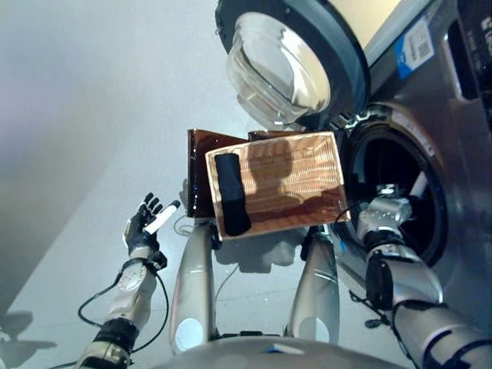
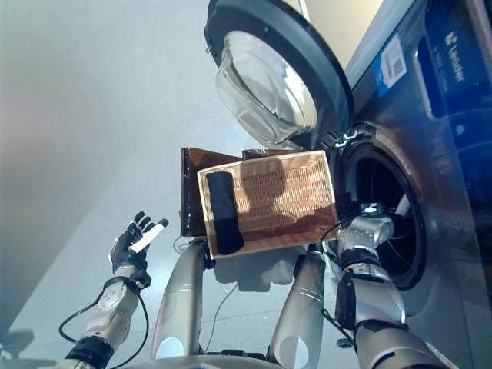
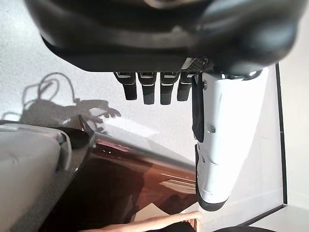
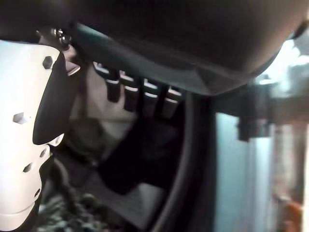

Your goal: Pick up the clothes and place them into the washing machine

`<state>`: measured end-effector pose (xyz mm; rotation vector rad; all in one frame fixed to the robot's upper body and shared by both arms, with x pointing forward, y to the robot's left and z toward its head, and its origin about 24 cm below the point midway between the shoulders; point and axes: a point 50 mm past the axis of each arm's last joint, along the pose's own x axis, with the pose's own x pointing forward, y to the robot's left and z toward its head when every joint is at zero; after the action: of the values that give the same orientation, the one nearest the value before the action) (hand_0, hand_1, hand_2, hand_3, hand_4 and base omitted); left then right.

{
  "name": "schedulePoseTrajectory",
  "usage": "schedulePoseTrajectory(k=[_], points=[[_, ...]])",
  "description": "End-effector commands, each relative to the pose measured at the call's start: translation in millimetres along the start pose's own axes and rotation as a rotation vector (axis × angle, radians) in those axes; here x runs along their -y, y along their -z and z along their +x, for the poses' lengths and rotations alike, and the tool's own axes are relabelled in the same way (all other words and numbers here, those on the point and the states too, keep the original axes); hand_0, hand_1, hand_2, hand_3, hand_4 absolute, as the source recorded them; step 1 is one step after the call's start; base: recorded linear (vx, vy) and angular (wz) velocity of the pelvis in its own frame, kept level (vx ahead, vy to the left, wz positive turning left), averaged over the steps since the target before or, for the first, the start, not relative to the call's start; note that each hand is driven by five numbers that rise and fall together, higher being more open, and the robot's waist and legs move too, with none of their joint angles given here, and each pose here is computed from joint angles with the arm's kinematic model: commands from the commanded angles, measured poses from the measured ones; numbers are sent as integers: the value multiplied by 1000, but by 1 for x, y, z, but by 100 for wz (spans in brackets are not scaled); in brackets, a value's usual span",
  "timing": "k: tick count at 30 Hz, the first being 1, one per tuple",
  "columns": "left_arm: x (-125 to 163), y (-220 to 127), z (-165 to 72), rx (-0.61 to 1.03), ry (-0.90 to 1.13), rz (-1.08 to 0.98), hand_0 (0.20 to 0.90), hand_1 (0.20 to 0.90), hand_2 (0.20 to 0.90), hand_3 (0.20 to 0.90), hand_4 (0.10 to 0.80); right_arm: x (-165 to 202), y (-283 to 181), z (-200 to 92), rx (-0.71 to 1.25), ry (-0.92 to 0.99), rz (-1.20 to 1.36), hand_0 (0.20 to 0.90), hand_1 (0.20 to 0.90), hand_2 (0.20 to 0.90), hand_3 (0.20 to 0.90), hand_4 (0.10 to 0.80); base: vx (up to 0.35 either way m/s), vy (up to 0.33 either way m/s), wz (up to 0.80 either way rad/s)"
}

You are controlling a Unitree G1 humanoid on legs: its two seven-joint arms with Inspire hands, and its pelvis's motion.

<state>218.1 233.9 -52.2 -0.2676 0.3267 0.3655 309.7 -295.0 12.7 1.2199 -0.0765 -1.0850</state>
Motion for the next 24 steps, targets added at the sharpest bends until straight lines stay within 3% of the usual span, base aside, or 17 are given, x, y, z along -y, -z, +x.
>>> schedulePoseTrajectory(k=[1,9,17,24], points=[[-22,-11,-1,74,-57,18,900,900,900,900,800,0,-29,9,115,-85,-138,900,900,900,900,800,39,-41,10],[-26,-9,-2,73,-51,45,900,900,900,900,800,17,-18,8,51,-136,-394,900,900,900,900,800,37,-30,2],[-29,1,-2,34,-54,101,900,900,900,900,800,38,-2,5,-4,-199,-875,900,900,900,900,800,47,-27,1],[-22,3,3,31,-56,124,900,900,900,900,800,50,51,-24,-127,-399,-1142,900,900,900,900,800,46,-3,3]])
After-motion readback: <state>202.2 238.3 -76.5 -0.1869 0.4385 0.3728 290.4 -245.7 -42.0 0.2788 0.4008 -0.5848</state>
